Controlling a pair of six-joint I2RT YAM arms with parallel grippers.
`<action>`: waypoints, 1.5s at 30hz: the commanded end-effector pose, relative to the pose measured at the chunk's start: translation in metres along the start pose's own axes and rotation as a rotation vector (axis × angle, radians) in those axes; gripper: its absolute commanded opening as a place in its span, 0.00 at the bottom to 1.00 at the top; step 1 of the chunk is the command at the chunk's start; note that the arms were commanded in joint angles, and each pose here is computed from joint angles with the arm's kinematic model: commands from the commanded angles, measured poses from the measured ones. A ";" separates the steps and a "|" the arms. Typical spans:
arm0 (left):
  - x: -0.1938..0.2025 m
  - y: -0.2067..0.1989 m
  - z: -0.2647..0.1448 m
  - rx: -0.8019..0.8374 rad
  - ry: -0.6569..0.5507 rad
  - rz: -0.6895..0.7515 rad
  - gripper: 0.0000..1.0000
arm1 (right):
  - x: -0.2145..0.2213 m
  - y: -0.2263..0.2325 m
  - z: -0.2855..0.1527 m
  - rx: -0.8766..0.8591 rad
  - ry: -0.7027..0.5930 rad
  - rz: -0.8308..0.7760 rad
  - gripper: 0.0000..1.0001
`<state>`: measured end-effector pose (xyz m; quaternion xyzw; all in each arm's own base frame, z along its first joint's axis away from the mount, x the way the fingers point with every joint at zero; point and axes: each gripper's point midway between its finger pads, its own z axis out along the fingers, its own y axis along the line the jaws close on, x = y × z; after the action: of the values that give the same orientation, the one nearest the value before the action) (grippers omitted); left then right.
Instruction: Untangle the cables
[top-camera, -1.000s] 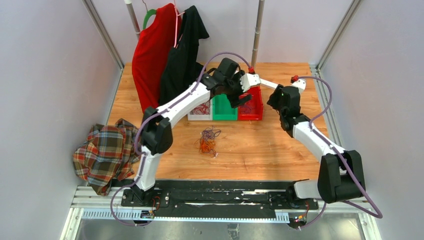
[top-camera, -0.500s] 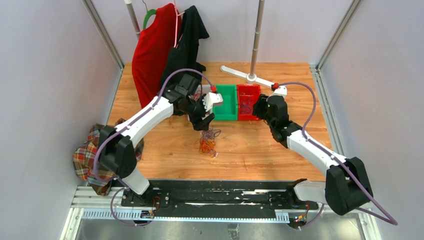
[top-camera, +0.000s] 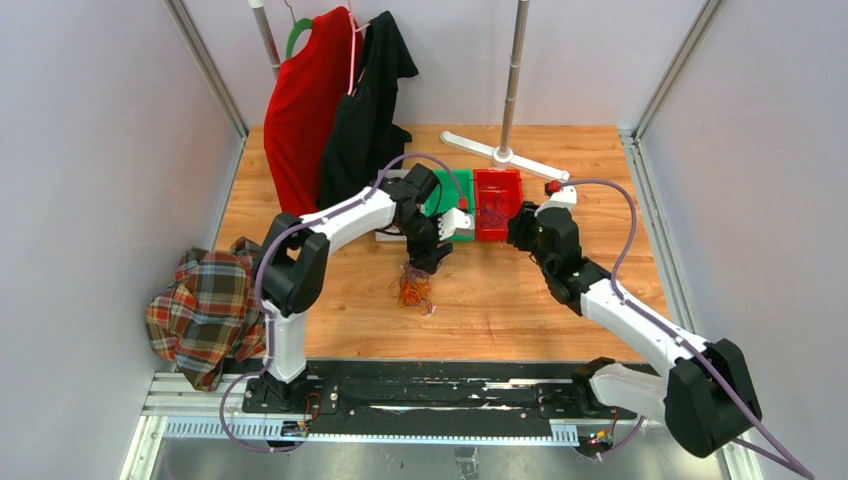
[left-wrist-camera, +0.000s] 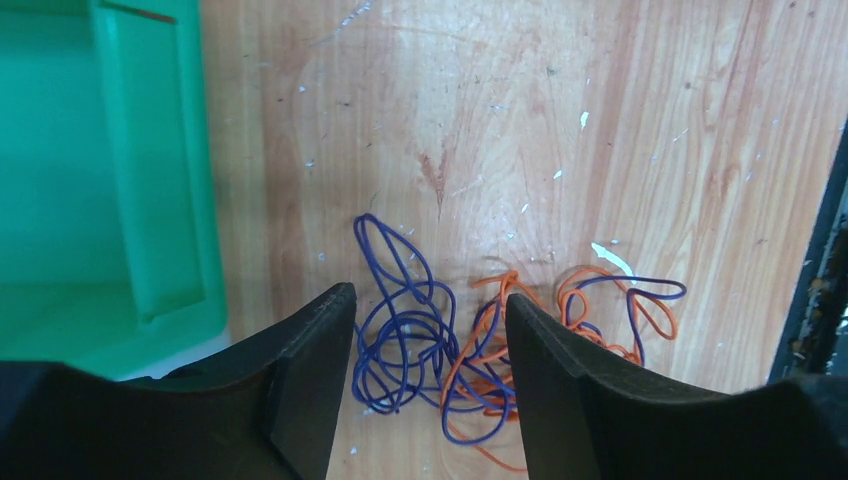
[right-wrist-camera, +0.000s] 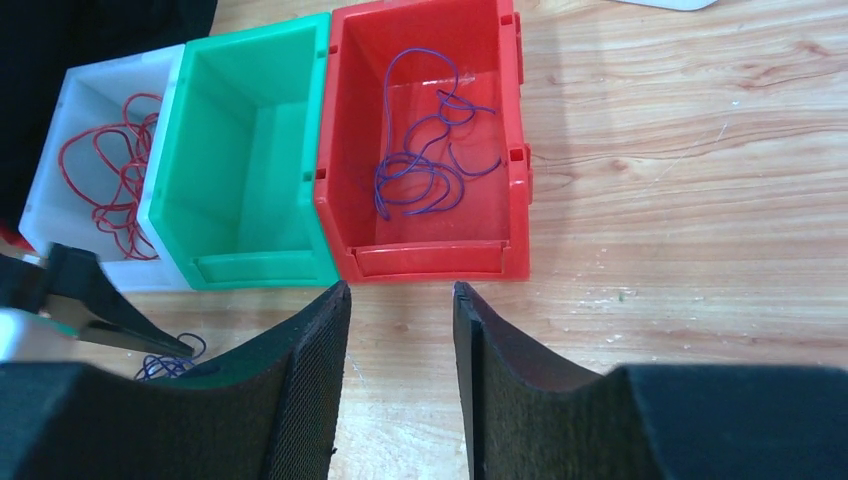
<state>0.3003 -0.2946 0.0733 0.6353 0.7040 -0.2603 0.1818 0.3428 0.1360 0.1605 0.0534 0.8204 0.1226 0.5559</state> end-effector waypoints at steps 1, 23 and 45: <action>0.001 0.012 0.011 -0.019 0.036 0.079 0.60 | -0.005 -0.004 -0.010 0.019 -0.037 0.012 0.42; -0.035 -0.015 -0.031 -0.039 -0.040 0.134 0.01 | -0.012 -0.003 -0.023 0.003 -0.040 0.024 0.28; -0.148 -0.077 -0.200 -0.222 -0.400 0.028 0.00 | -0.050 0.176 -0.124 -0.967 -0.274 -0.090 0.64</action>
<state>0.2716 -0.2994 0.3146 0.5760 0.6624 -0.2766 0.3912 0.2678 0.2456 0.2609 -0.1521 0.6635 0.3983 0.6148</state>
